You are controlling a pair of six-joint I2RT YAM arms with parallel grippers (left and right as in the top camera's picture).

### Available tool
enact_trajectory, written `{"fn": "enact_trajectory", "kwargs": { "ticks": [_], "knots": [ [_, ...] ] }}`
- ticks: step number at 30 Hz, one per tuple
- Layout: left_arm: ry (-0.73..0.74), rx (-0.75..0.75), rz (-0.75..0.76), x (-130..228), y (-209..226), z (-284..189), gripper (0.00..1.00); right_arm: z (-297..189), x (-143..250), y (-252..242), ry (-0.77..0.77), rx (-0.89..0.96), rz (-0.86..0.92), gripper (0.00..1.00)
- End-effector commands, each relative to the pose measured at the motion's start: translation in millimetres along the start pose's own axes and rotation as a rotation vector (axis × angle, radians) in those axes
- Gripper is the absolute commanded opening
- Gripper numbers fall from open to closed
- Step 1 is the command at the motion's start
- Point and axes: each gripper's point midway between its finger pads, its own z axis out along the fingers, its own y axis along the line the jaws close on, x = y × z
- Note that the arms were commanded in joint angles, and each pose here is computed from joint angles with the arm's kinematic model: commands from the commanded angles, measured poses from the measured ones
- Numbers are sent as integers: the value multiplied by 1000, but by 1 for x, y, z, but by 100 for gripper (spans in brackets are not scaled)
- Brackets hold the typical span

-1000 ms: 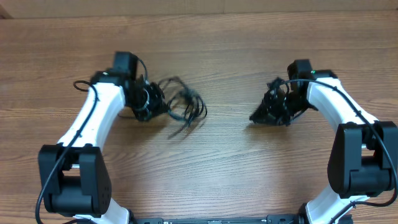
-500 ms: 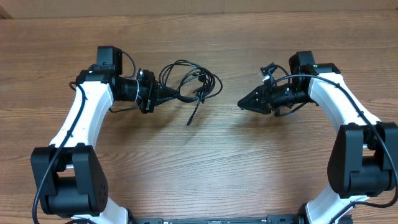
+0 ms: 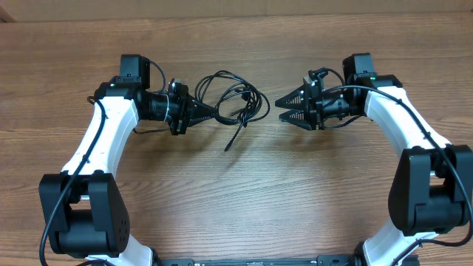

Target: Untangle cables

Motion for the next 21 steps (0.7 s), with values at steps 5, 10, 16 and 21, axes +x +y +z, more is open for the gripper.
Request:
{"fn": "enact_trajectory", "kwargs": {
  "ticks": [5,10,16,21],
  "knots": [
    [22,26,170,6,-12,4,4,21,5,15,27,21,114,44],
    [28,31,164,8,-13,4,4,33,1,19,18,37,109,40],
    [37,23,97,10,-10,4,4,44,-4,24,4,47,90,32],
    [61,41,69,14,-13,4,4,47,-9,17,-29,89,85,7]
  ]
}}
